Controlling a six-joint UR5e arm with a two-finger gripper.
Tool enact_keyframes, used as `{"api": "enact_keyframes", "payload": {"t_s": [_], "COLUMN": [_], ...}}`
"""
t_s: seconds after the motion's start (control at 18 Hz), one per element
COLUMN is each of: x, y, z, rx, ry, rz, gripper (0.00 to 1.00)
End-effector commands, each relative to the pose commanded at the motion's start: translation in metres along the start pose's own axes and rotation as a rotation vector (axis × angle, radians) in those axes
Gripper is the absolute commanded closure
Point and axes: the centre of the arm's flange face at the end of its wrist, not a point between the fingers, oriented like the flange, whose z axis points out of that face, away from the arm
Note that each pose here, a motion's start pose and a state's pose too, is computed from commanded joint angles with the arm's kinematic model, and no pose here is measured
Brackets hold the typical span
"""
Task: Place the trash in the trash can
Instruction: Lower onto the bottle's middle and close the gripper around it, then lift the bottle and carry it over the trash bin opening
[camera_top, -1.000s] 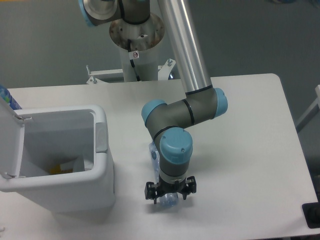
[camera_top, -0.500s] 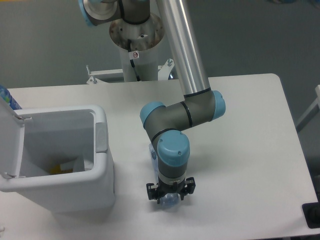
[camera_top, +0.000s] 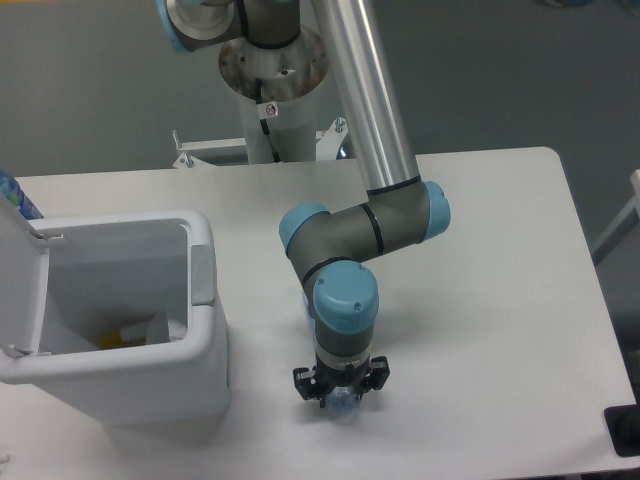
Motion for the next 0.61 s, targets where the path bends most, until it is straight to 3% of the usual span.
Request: {"api": "enact_keyframes", "payload": {"t_s": [0.33,0.5,0.61], "x": [-0.007,-0.047,-0.065], "y": [-0.008,-0.018,-0.033], "z": [-0.024,-0.061,-0.085], "rx": [0.037,0.11,0.191], "ry": [-0.01,-0.013,0.053], "rz": [0.042,0.008,-0.011], "gripper": [0.4,0.4,0.4]}}
